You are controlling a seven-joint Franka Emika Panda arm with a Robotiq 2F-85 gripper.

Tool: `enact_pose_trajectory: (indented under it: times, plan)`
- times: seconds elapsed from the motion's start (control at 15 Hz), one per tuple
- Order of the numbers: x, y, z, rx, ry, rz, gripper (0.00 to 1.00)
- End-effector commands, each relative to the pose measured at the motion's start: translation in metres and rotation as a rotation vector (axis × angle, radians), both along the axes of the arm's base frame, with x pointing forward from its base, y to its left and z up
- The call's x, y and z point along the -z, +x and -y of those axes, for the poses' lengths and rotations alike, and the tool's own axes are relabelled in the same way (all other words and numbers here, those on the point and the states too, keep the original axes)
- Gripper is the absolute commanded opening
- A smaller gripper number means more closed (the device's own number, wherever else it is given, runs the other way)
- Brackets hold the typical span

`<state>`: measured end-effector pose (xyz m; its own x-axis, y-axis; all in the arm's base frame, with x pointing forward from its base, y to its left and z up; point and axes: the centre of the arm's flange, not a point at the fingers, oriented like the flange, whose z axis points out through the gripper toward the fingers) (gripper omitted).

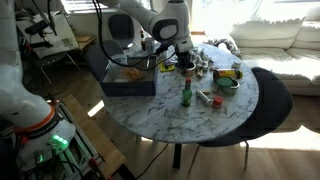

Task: Move the yellow can to the right

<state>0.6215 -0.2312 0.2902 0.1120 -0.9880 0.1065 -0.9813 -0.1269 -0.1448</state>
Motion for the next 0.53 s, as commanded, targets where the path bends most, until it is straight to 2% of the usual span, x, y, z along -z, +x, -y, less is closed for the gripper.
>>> enact_pose_trajectory:
  times: [0.0,0.47]
  plan:
    - [0.025,0.034,0.004,0.007,-0.037,-0.057,0.03]
    - [0.070,0.049,0.007,-0.051,-0.110,-0.132,0.03]
